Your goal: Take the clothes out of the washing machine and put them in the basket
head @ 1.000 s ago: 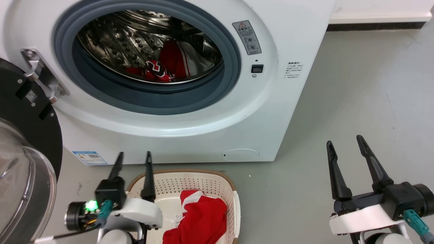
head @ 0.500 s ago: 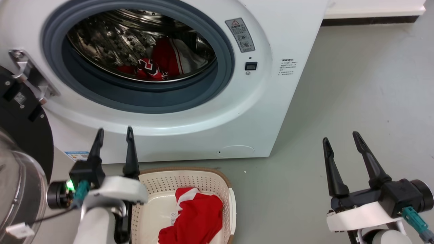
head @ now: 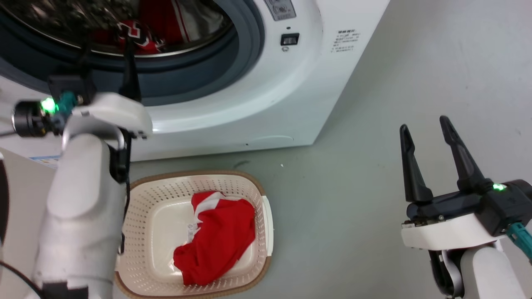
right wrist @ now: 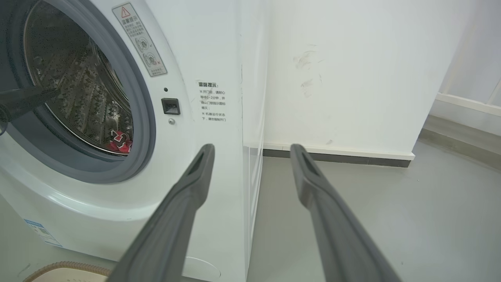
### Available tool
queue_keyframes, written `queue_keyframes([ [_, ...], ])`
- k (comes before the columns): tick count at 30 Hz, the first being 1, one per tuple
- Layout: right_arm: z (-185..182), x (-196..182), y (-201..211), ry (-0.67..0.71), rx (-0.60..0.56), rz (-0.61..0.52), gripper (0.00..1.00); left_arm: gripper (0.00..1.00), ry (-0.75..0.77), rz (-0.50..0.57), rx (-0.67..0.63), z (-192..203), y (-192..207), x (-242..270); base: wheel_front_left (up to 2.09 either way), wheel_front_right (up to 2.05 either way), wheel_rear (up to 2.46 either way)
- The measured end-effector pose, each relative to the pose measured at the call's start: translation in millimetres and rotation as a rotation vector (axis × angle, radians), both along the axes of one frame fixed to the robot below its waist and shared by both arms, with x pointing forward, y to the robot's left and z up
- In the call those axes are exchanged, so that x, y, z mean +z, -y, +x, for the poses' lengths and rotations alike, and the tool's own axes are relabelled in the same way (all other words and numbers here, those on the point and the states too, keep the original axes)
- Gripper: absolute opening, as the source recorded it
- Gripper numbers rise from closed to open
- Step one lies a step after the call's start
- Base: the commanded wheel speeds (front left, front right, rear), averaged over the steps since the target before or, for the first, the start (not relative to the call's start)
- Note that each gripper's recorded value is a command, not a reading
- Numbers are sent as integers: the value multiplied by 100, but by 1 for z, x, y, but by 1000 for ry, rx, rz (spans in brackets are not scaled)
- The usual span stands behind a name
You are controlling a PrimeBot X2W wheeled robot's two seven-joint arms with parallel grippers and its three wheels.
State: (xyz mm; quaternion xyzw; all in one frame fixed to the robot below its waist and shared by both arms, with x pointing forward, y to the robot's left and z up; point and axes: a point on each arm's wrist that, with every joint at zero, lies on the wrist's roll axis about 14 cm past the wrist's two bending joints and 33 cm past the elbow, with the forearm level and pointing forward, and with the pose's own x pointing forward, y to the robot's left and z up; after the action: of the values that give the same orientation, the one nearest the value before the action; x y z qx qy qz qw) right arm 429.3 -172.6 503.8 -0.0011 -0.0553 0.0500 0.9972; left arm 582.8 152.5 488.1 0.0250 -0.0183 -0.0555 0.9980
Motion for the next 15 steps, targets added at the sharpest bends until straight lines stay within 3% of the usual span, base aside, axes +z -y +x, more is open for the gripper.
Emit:
queue_keyframes([
  [8,17,-25,18,-53,-48,-4,100,100,-156,83,-26,68,5,-38,0,0,0],
  [15,28,-46,33,-93,-84,-14,100,100,-370,182,-45,105,1,-82,0,0,0],
])
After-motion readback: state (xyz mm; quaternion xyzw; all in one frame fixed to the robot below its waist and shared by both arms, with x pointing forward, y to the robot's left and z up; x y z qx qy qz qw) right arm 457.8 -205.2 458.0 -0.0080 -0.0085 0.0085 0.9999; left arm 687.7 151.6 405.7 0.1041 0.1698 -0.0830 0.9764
